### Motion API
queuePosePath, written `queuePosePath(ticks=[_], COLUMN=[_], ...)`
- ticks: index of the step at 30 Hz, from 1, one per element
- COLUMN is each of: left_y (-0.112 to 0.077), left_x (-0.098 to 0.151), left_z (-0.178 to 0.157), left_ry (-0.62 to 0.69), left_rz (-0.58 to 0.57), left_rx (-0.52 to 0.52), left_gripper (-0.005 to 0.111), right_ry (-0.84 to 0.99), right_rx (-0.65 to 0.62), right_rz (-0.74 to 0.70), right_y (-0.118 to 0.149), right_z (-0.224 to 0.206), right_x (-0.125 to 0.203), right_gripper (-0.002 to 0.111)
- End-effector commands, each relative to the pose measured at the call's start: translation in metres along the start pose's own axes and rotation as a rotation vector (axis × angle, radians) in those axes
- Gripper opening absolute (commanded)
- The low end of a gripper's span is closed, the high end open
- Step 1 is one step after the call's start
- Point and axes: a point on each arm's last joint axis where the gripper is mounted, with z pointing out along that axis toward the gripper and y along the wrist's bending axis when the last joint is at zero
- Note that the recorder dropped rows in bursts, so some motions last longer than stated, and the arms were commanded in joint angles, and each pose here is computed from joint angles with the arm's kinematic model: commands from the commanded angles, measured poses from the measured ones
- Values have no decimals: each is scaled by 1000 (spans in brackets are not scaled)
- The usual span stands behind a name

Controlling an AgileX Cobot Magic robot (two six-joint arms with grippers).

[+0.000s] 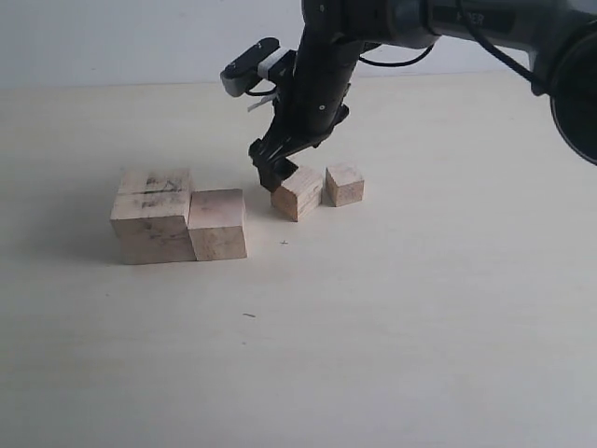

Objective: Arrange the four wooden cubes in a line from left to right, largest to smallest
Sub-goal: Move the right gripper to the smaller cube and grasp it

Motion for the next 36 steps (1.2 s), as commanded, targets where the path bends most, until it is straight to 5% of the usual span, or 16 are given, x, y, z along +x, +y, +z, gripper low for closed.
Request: queuePosePath(ticks=[1,27,29,34,36], left_y=[0,0,0,0,0], left_x=[0,0,0,0,0], left_z=[0,0,0,0,0], left_ry=[-11,-11,-11,-11,-11], left_rz=[0,0,0,0,0], left_rx=[8,8,8,8,8], left_gripper=[0,0,0,0,0], right_ry=[23,57,65,150,141], right_rx=[-2,-49,-53,-76,-79], right_rz=[5,39,39,15,-32], right_y=[-1,-1,-1,1,2], right_z=[11,32,32,30,21], right_x=[3,10,11,18,17], right_gripper=[89,80,68,7,0])
